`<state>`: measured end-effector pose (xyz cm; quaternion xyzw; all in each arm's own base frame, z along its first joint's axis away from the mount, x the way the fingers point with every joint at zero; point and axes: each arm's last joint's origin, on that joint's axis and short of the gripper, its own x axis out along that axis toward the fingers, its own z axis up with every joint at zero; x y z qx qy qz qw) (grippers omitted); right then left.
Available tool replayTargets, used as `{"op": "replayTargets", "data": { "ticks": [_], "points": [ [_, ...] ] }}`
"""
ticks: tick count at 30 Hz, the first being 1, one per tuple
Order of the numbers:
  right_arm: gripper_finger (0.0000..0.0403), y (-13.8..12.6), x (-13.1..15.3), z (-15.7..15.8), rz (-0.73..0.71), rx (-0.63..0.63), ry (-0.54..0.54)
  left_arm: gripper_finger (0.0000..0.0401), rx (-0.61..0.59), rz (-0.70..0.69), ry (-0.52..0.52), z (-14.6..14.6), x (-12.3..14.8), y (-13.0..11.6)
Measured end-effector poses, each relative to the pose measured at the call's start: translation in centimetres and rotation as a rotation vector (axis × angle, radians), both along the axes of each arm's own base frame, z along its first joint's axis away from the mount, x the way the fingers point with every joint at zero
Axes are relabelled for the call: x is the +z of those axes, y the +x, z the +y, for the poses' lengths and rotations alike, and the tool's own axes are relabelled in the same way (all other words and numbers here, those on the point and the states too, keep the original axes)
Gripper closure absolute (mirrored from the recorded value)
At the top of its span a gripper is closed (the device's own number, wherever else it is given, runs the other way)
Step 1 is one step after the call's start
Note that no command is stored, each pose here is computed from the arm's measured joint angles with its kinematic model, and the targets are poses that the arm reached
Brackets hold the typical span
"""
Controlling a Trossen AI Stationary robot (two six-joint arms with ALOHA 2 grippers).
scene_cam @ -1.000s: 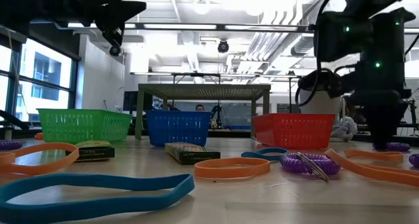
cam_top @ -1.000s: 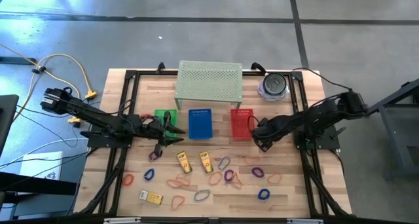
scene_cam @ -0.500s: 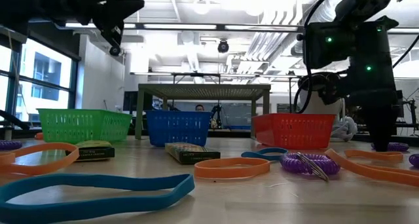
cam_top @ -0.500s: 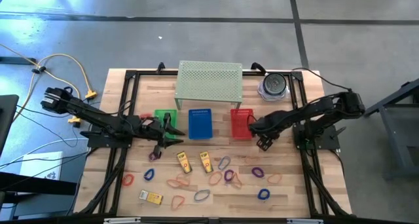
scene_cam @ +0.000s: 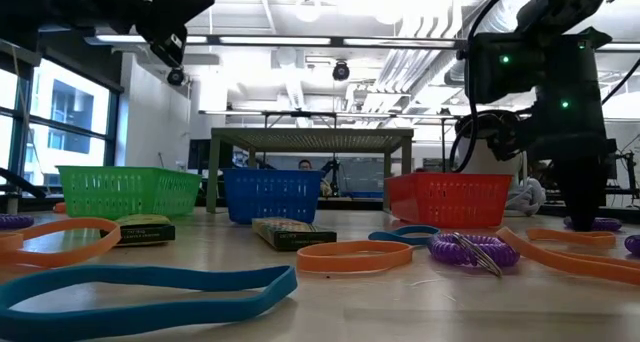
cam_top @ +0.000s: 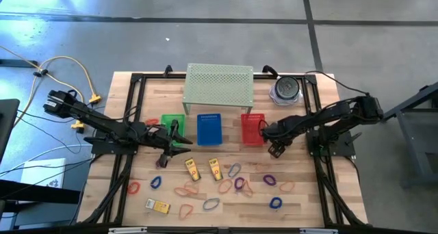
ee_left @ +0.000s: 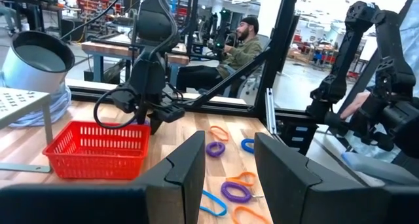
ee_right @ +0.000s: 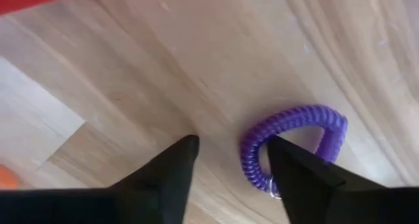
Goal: Pick & Place Office Desk Supplies
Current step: Put the purple spring keychain into the red bin
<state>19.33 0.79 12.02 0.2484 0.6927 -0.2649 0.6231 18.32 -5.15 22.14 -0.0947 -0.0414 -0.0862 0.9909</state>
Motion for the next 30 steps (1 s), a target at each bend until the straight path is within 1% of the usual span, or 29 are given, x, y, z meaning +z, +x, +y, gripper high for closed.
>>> {"op": "replayTargets", "data": {
  "ticks": [8,9,12,16,18,20,21,24,30],
  "points": [
    [0.0371,-0.1,0.0,0.0,0.006,0.004,-0.003,0.0274,0.000,-0.001,0.005,0.0,0.0,0.0],
    [0.0384,-0.1,0.0,0.0,0.009,0.010,-0.006,0.0274,0.000,-0.001,0.005,0.0,0.0,0.0],
    [0.0391,-0.3,0.1,-0.1,0.026,0.049,-0.038,0.0274,0.000,-0.001,0.005,0.0,0.0,0.0],
    [0.0396,-0.7,0.6,-0.1,0.038,0.061,-0.058,0.0274,0.001,-0.001,0.005,0.0,0.0,0.0],
    [0.0398,-1.5,1.2,0.2,0.103,0.087,-0.089,0.0274,0.001,-0.001,0.005,0.0,0.0,0.0],
    [0.0399,-1.6,2.2,0.6,0.111,0.118,-0.118,0.0274,0.001,-0.001,0.006,0.0,0.0,0.0],
    [0.0399,-1.7,2.8,0.8,0.113,0.120,-0.134,0.0274,0.001,0.000,0.006,0.0,0.0,0.0],
    [0.0399,-2.6,4.3,1.5,0.185,0.106,-0.146,0.0274,0.001,0.000,0.006,0.0,0.0,0.0],
    [0.0399,-2.4,7.3,2.9,0.108,0.127,-0.156,0.0274,0.001,0.000,0.006,0.0,0.0,0.0]
  ]
}}
